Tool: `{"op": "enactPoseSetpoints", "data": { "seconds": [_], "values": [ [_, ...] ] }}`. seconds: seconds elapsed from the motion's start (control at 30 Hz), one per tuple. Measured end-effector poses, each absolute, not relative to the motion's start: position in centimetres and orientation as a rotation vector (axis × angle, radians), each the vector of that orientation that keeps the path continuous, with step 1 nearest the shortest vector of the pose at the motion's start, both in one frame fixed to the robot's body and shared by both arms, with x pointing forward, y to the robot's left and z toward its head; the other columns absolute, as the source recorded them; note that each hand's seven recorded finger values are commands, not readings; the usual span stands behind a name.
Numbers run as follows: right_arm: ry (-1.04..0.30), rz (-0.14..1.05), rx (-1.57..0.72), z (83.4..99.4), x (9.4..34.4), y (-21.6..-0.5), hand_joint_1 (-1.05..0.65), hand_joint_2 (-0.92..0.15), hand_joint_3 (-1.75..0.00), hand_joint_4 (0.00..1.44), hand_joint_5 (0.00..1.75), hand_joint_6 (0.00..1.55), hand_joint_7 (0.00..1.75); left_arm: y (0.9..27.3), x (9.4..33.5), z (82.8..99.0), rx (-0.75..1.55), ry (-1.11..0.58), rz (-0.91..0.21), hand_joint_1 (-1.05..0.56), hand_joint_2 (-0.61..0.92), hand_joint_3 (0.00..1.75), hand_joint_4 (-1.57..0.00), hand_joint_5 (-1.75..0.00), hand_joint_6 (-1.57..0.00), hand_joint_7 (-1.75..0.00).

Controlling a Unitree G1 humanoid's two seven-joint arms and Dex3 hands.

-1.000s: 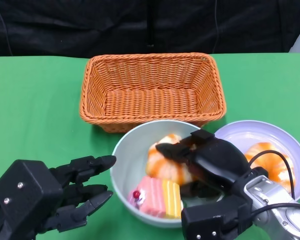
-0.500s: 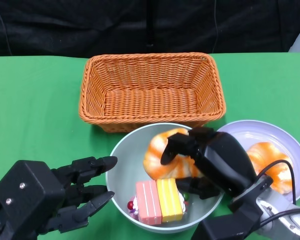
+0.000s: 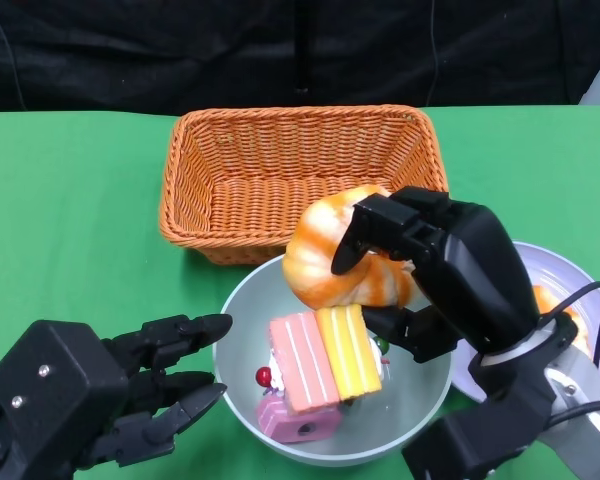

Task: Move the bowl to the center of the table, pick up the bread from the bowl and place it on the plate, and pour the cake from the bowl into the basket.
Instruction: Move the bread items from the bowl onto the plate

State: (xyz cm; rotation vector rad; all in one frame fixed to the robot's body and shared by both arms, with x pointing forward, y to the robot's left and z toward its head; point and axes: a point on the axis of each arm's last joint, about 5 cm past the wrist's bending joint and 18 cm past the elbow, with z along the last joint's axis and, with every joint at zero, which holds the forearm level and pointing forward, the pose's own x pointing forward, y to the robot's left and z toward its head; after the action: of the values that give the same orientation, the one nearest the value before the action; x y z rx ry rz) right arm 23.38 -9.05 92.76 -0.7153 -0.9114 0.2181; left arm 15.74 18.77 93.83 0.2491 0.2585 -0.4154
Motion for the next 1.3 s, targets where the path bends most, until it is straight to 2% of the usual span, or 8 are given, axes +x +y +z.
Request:
{"op": "enactPoseSetpoints", "data": {
  "seconds": [0.37, 0.53, 0.77, 0.87, 0.97, 1.07, 1.27, 1.3],
  "values": [
    [-0.856, 0.259, -0.731, 92.6, 22.5, -9.8, -0.05, 0.00, -1.68, 1.04, 1.75, 0.80, 1.71, 18.8, 15.7, 93.8, 0.250, 0.258, -0.415, -0.57, 0.92, 0.52, -0.38, -0.33, -0.40, 0.00],
    [-0.805, 0.307, -0.746, 91.5, 22.5, -9.8, -0.10, -0.18, -1.53, 1.00, 1.75, 0.89, 1.48, 18.8, 15.7, 93.8, 0.250, 0.258, -0.415, -0.57, 0.92, 0.51, -0.38, -0.33, -0.40, 0.00],
    [-0.716, 0.352, -0.782, 89.8, 22.6, -9.1, -0.07, -0.20, -1.46, 0.98, 1.75, 0.91, 1.42, 18.8, 15.7, 93.8, 0.249, 0.262, -0.415, -0.56, 0.92, 0.52, -0.38, -0.34, -0.40, 0.00],
    [-0.683, 0.382, -0.802, 89.2, 22.8, -8.6, -0.09, -0.29, -1.32, 0.95, 1.62, 0.96, 1.06, 18.8, 15.7, 93.8, 0.248, 0.264, -0.415, -0.56, 0.92, 0.52, -0.38, -0.34, -0.40, 0.00],
    [-0.655, 0.447, -0.837, 89.1, 22.9, -8.2, -0.17, -0.49, -0.88, 0.85, 1.32, 0.93, 0.60, 18.7, 15.7, 93.9, 0.248, 0.264, -0.415, -0.57, 0.92, 0.52, -0.38, -0.35, -0.40, -0.01],
    [-0.595, 0.541, -0.885, 89.4, 23.0, -8.1, -0.26, -0.57, -0.60, 0.50, 0.88, 0.62, 0.23, 18.7, 15.7, 93.9, 0.248, 0.264, -0.415, -0.60, 0.92, 0.51, -0.39, -0.37, -0.41, -0.01],
    [-0.552, 0.596, -0.907, 89.9, 23.1, -8.2, -0.28, -0.64, -0.44, 0.44, 0.72, 0.57, 0.12, 18.7, 15.7, 93.8, 0.248, 0.264, -0.416, -0.60, 0.92, 0.50, -0.38, -0.38, -0.41, -0.01],
    [-0.543, 0.596, -0.918, 90.0, 23.1, -8.3, -0.47, -0.75, -0.30, 0.23, 0.65, 0.39, 0.06, 18.7, 15.7, 93.9, 0.248, 0.264, -0.416, -0.58, 0.92, 0.51, -0.38, -0.38, -0.40, 0.00]
  ]
}}
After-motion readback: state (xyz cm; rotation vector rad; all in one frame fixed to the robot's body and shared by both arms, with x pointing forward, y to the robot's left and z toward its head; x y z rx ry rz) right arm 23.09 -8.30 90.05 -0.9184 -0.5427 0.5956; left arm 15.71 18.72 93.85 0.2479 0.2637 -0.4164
